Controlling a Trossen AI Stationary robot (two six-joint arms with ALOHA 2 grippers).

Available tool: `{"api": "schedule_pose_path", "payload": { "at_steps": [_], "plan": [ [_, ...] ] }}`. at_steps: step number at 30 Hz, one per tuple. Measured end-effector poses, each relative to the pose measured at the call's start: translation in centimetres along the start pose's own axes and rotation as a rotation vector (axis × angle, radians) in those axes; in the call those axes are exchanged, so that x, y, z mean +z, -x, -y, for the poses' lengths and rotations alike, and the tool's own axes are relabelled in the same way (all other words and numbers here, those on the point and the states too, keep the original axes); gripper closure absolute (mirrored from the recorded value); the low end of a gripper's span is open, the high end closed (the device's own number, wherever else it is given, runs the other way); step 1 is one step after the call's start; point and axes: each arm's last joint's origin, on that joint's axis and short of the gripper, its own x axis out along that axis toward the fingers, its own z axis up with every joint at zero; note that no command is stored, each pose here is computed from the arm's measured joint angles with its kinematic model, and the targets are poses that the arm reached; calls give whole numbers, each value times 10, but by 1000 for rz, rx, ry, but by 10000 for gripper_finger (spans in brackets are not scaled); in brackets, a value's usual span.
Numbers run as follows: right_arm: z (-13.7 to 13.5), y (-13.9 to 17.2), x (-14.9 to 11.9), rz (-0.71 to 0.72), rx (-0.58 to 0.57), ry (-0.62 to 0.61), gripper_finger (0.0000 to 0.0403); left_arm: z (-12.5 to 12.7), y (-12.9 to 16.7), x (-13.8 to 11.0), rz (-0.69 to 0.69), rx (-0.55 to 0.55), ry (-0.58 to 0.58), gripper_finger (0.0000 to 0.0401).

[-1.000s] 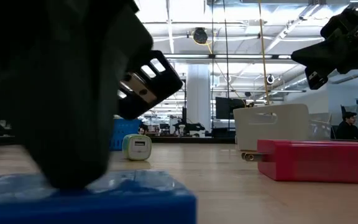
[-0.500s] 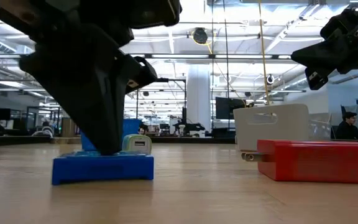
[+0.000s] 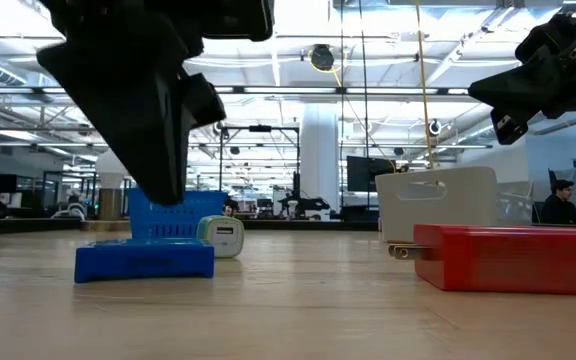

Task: Pick & Place Office items
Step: Put the blue digital timer into the blue bin

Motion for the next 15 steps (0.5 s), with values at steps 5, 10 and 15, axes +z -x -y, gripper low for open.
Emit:
{"api": "schedule_pose_path", "payload": {
  "at_steps": [5, 10, 15],
  "plan": [
    [0, 0, 0, 0, 1, -1, 387, 2, 3, -1, 23, 48, 84, 310],
    [0, 0, 0, 0, 1, -5, 387, 0, -4, -6, -12, 117, 137, 233],
    [0, 0, 0, -1, 1, -6, 387, -1, -12, -8, -24, 128, 165, 154]
  ]
}}
